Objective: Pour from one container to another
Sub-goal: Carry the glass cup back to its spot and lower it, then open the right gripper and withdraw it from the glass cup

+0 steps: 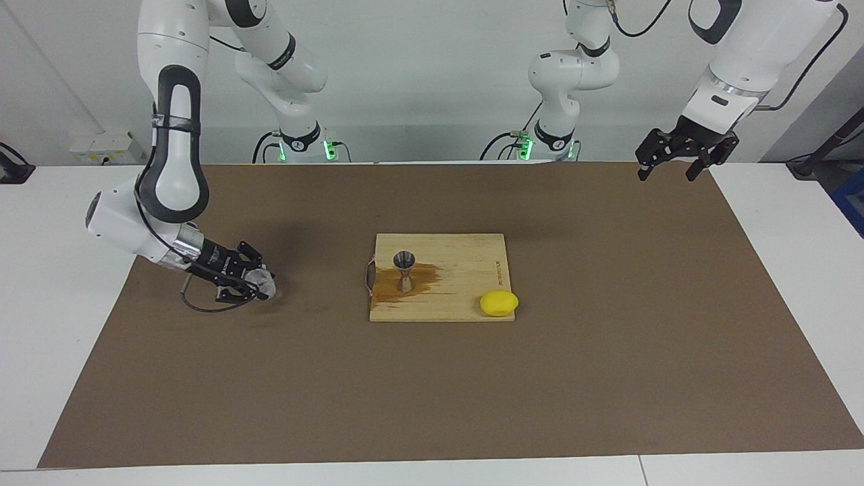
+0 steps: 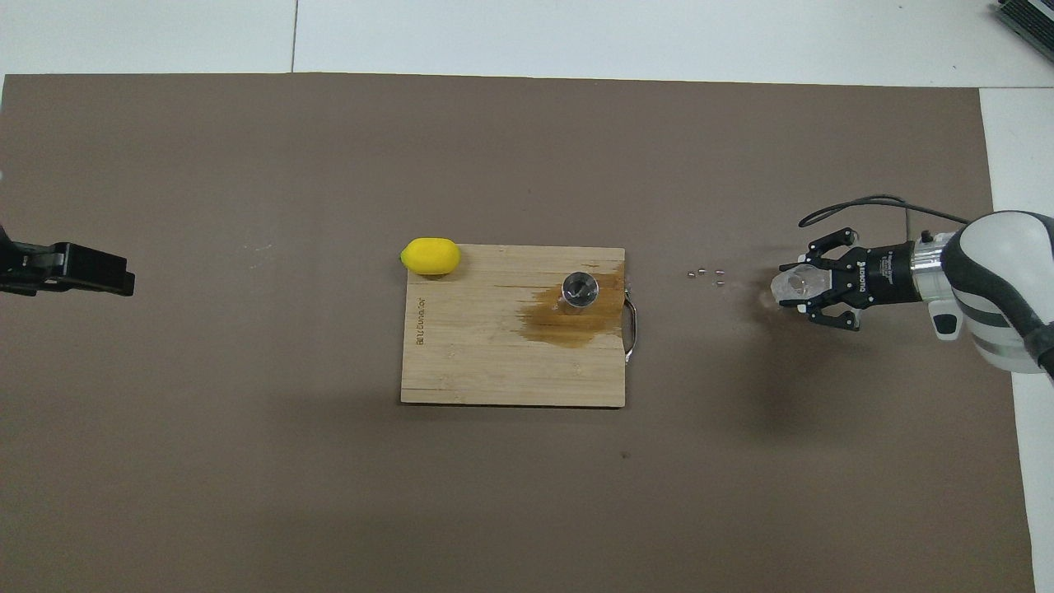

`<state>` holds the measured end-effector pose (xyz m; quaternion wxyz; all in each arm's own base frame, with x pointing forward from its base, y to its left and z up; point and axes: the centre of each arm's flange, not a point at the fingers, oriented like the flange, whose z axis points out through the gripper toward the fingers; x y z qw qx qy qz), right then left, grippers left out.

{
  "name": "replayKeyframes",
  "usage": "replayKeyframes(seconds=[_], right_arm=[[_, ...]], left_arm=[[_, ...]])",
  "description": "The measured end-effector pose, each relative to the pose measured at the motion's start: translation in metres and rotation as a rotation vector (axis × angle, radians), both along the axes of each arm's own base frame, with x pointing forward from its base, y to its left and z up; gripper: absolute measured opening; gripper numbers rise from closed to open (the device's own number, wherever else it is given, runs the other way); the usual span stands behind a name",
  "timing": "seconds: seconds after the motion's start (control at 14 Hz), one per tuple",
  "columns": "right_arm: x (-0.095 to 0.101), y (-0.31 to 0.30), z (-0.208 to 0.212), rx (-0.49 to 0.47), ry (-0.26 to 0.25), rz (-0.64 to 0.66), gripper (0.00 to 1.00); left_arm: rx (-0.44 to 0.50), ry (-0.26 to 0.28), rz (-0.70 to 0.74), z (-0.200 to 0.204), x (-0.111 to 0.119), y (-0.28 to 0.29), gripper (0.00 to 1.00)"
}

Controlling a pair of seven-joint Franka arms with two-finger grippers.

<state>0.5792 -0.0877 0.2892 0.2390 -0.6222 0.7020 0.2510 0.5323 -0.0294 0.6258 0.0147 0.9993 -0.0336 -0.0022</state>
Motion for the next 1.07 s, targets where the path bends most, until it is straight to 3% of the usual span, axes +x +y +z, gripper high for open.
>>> replayKeyframes(seconds=[0.5,0.64,0.85,1.07], right_arm=[[-0.008,0.021,-0.017,0.019,0.024,0.052,0.51],[-0.01,0.023,-0.02,0.021,0.005,0.085,0.64],[-0.014,0.022,-0.023,0.003,0.005,0.114,0.99],[-0.016,0.012,-0.017,-0.053,0.0,0.148,1.0]], left_arm=[[0.0,0.0,0.0,0.0,0.0,0.0,1.0],[0.0,0.0,0.0,0.0,0.0,0.0,1.0],[0.0,0.0,0.0,0.0,0.0,0.0,1.0],[0.0,0.0,0.0,0.0,0.0,0.0,1.0]])
